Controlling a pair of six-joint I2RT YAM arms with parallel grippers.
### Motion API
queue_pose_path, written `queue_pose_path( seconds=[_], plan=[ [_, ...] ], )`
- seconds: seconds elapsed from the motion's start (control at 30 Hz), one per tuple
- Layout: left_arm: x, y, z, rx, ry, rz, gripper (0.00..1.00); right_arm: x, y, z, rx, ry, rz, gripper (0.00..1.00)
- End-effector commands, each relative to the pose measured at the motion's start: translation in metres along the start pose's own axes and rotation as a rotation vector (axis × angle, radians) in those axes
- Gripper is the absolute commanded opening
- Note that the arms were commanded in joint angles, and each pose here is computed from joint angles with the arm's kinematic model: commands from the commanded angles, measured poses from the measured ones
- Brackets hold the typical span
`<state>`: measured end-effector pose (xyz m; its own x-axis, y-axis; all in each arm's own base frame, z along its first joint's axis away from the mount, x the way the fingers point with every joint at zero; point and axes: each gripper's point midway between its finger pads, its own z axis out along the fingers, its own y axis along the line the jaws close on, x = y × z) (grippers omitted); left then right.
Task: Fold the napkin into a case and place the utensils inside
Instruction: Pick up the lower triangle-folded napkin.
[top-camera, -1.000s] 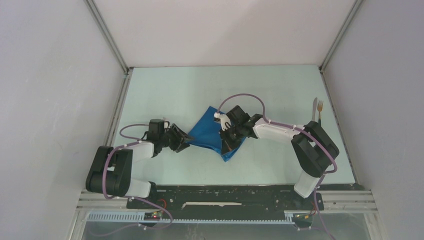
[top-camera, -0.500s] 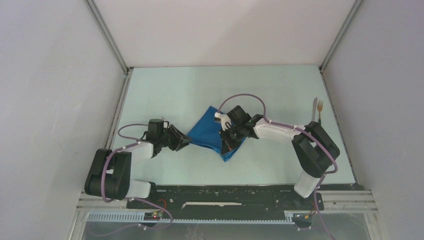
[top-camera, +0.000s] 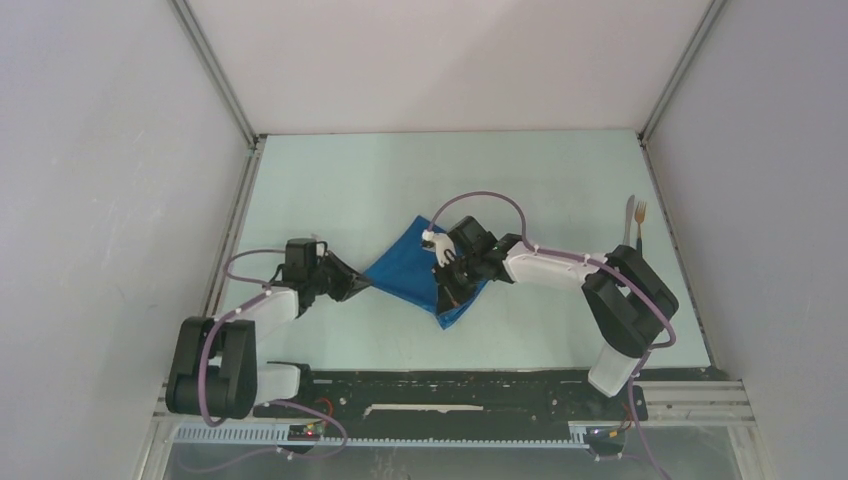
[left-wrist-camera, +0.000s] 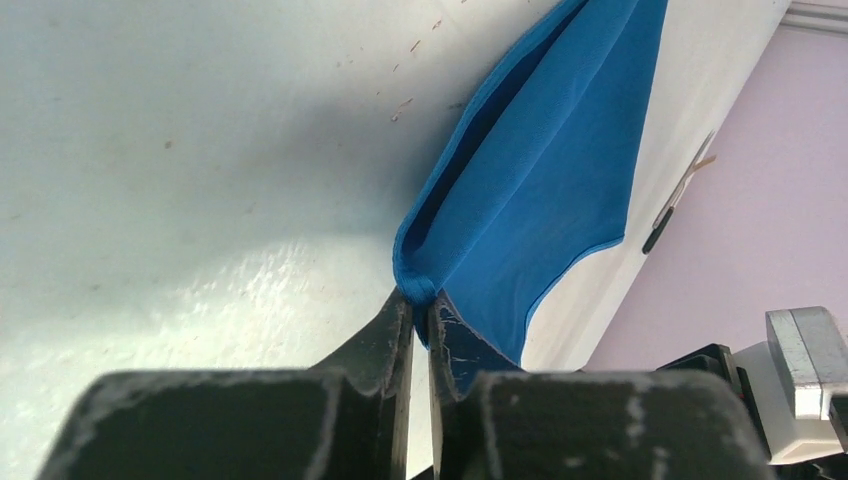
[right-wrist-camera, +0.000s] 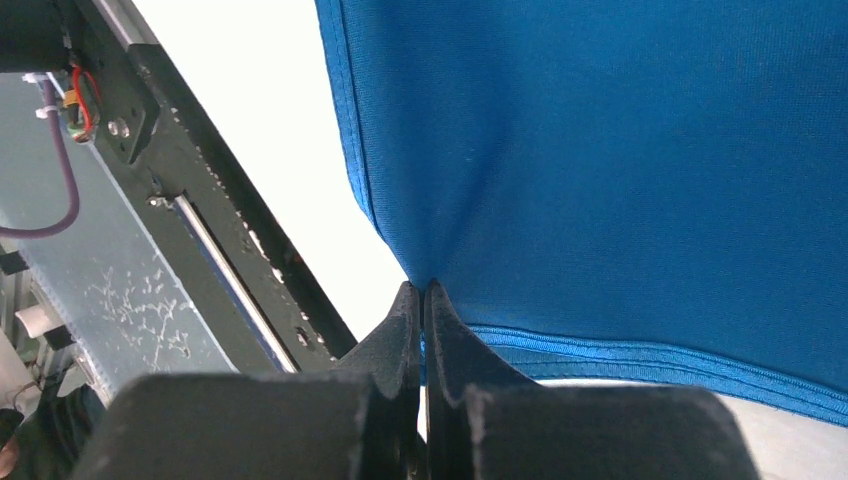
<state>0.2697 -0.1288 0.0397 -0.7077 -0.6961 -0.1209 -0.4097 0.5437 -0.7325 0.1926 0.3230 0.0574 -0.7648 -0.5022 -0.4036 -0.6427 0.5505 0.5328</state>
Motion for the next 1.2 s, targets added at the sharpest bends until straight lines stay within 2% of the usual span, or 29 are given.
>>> queue_pose_path(
  seconds=[0.0, 0.3, 0.43, 0.6, 0.9, 1.17],
  plan=[
    [-0.013, 0.002, -0.019, -0.026, -0.046, 0.039, 0.09, 0.003, 0.025, -0.001, -0.062, -0.004, -0.014, 0.00],
    [-0.024, -0.003, -0.035, -0.093, -0.055, 0.053, 0.00, 0.001, 0.042, 0.011, -0.172, -0.004, 0.037, 0.00],
    [-0.034, -0.018, -0.028, -0.125, -0.044, 0.056, 0.00, -0.002, 0.029, 0.010, -0.201, -0.009, 0.114, 0.00],
    [-0.027, -0.030, -0.009, -0.226, 0.013, 0.078, 0.00, -0.001, 0.014, 0.008, -0.221, -0.013, 0.183, 0.00],
    [-0.033, -0.036, 0.000, -0.338, -0.055, 0.033, 0.00, 0.000, 0.001, -0.001, -0.247, -0.038, 0.230, 0.00],
    [-0.039, -0.019, -0.018, -0.391, -0.104, 0.013, 0.00, 0.002, 0.017, 0.006, -0.266, -0.026, 0.209, 0.00]
  ],
)
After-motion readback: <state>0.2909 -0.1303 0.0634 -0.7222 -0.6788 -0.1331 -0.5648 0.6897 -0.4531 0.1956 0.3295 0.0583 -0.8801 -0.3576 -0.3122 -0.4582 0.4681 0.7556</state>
